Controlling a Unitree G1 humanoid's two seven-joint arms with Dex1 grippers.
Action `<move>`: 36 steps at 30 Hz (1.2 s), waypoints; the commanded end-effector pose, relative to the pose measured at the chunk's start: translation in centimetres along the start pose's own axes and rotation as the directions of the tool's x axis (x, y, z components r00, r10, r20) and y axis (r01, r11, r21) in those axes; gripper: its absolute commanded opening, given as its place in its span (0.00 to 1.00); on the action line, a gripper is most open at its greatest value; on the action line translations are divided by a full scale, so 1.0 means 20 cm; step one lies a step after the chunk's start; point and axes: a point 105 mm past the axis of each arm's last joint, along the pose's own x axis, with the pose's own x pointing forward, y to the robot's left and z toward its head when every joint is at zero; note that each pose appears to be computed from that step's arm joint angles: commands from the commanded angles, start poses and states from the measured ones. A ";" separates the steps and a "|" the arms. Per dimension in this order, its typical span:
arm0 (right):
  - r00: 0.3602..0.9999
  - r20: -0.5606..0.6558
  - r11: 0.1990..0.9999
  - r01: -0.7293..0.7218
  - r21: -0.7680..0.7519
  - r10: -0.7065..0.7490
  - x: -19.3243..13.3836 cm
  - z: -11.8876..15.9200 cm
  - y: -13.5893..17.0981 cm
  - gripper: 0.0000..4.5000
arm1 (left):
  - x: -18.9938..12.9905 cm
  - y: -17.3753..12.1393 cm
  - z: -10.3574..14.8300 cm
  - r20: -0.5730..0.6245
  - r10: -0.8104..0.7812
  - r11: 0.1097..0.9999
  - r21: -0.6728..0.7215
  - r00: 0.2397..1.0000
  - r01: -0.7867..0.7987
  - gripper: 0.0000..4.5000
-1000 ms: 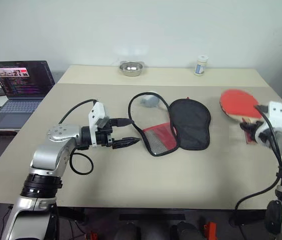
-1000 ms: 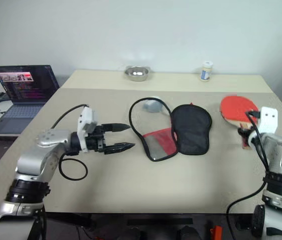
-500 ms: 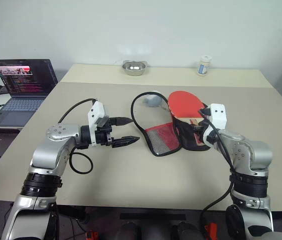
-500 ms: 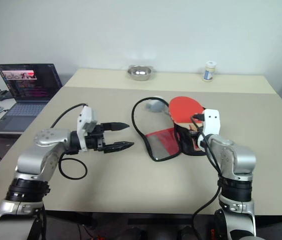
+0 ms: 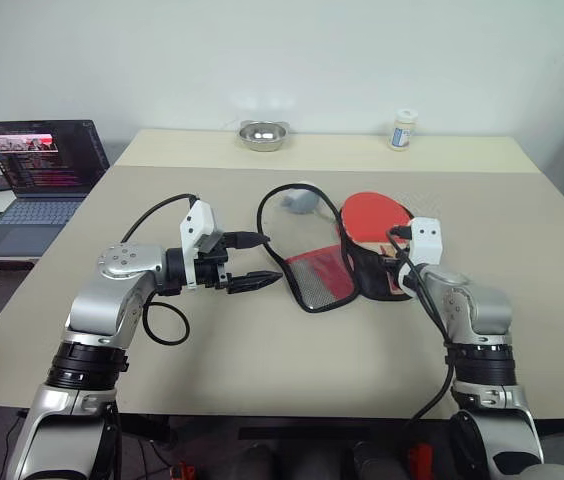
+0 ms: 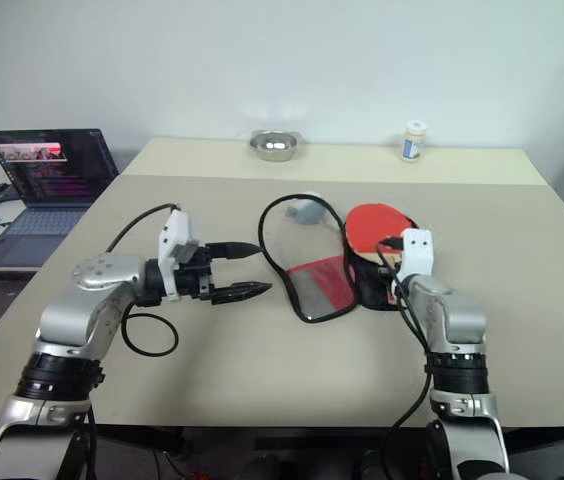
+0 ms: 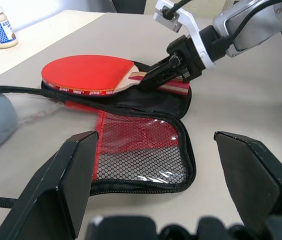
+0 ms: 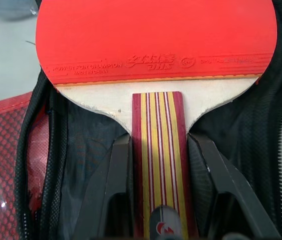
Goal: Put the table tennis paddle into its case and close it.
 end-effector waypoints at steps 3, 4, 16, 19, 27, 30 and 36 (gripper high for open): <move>0.996 0.086 1.000 0.017 -0.002 -0.017 0.00 0.10 0.00 0.24 | 0.00 0.01 0.04 0.017 0.005 0.999 0.042 1.000 -0.005 0.90; 0.996 0.085 1.000 0.023 -0.005 -0.022 0.00 0.10 0.00 0.24 | 0.00 0.01 0.04 0.017 0.005 0.999 0.043 1.000 -0.005 0.90; 0.995 0.092 0.999 0.030 0.016 -0.032 -0.01 0.09 0.01 0.45 | -0.01 0.01 0.02 0.005 0.013 1.000 0.022 1.000 -0.014 0.90; 0.995 0.100 1.000 0.000 0.022 -0.002 -0.03 0.11 0.05 0.68 | -0.01 0.01 0.01 0.001 0.024 1.000 0.003 1.000 -0.024 0.90; 0.944 0.170 0.953 -0.258 -0.160 0.284 -0.30 0.27 0.21 1.00 | -0.08 0.06 -0.04 -0.045 0.130 0.990 -0.049 0.991 -0.132 0.90; 0.885 0.135 0.867 -0.389 -0.312 0.446 -0.45 0.31 0.23 1.00 | -0.12 0.10 -0.10 -0.095 0.185 0.980 -0.055 0.978 -0.191 0.90; 0.788 0.043 0.668 -0.490 -0.560 0.614 -0.65 0.35 0.16 1.00 | -0.14 0.26 -0.23 -0.223 0.320 0.946 0.014 0.921 -0.325 0.69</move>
